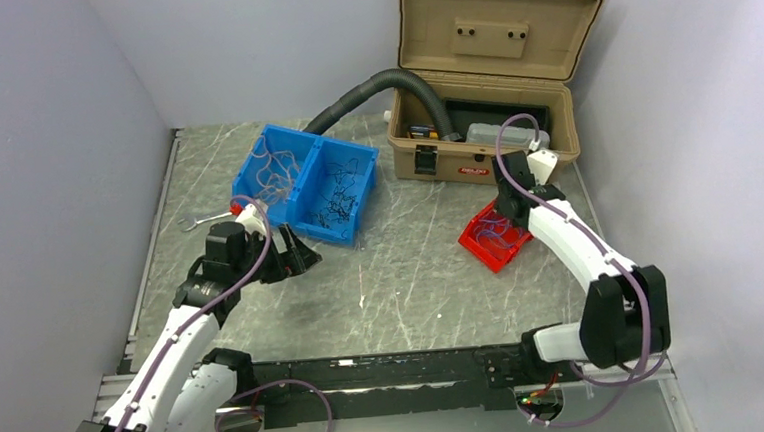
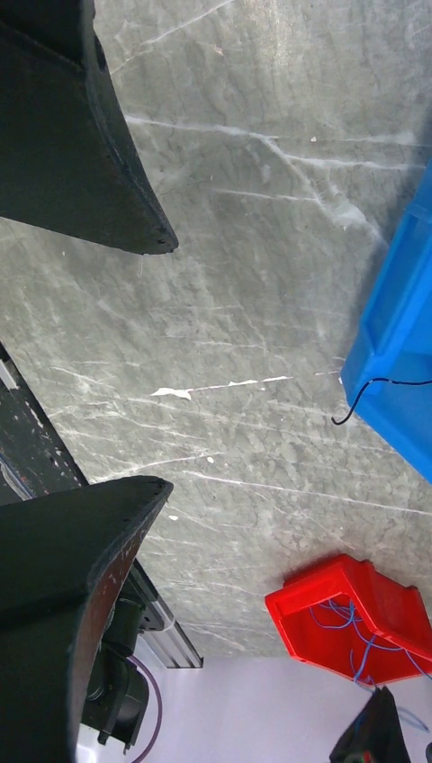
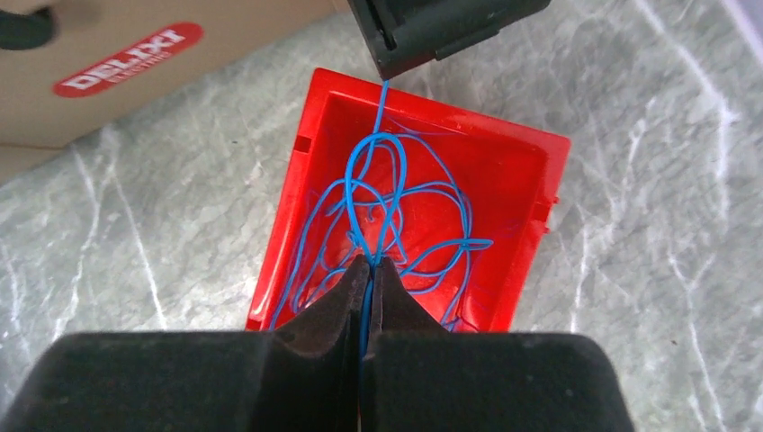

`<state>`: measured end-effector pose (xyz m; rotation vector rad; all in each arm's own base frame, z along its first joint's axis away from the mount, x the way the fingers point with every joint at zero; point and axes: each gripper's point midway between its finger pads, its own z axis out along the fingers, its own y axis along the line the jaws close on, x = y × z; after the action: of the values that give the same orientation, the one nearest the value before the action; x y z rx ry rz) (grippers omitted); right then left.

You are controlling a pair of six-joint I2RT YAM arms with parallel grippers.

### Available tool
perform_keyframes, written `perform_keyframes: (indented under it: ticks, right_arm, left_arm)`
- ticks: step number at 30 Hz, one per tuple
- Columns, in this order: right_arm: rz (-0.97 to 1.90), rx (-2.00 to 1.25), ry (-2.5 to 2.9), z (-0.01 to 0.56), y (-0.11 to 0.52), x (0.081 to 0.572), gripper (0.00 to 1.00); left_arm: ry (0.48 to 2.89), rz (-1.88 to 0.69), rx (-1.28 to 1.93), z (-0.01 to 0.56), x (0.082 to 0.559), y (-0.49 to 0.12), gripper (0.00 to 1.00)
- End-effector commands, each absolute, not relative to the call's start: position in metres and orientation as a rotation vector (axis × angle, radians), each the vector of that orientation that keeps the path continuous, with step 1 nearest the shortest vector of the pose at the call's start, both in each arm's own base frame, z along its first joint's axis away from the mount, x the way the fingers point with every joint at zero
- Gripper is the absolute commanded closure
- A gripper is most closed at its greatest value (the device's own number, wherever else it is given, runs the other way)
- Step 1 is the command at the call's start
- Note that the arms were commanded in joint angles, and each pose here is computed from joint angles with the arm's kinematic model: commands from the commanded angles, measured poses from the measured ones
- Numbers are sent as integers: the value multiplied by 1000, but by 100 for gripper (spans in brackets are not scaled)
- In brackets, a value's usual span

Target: Untangle the cables

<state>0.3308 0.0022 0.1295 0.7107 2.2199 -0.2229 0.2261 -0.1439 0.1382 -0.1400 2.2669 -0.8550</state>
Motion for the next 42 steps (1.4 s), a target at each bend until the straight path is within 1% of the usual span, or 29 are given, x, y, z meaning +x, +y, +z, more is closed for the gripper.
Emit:
perform_keyframes:
  ticks: [1,4,8,11,13,16,18,20,22,26,32,34,37,38,40,42]
  right_arm:
    - [-136,838,2247,95,1,341,100]
    - [-133,924,2265,68,-8,340,100]
    - [-83,981,2339,36,-1,340,100]
    - [-110,1075,2373,20,-3,335,100]
    - [-146,1101,2369,22,-7,334,80]
    - [-188,1105,2307,44,-16,333,61]
    - [-187,1104,2256,64,-19,331,56]
    - [-176,1110,2232,81,-19,327,55]
    - [-167,1115,2215,98,-20,324,39]
    - [-101,1091,2172,130,-17,322,36]
    - [12,984,2119,173,-9,318,23]
    - [155,770,2141,188,13,325,20]
    - [382,459,2095,205,50,326,4]
    - [442,392,2053,211,59,324,1]
    - [543,265,1940,225,75,321,0]
    - [603,198,1860,224,84,314,0]
  left_arm:
    - [2209,-853,-93,158,234,-146,5]
    - [2210,-839,-90,157,234,-144,4]
    - [2211,-833,-90,156,234,-144,4]
    - [2214,-833,-85,156,235,-144,4]
    - [2213,-832,-80,157,235,-144,4]
    - [2210,-829,-73,159,235,-144,4]
    - [2207,-824,-71,160,235,-143,4]
    - [2206,-828,-66,160,236,-144,2]
    - [2199,-837,-59,162,237,-146,0]
    - [2189,-829,-59,165,237,-146,1]
    - [2146,-773,-64,178,240,-137,1]
    - [2134,-748,-55,183,240,-134,1]
    - [2103,-714,-53,190,242,-129,1]
    - [2074,-719,-43,194,243,-130,1]
    - [2007,-720,-76,196,245,-127,1]
    - [1945,-715,-127,187,248,-122,1]
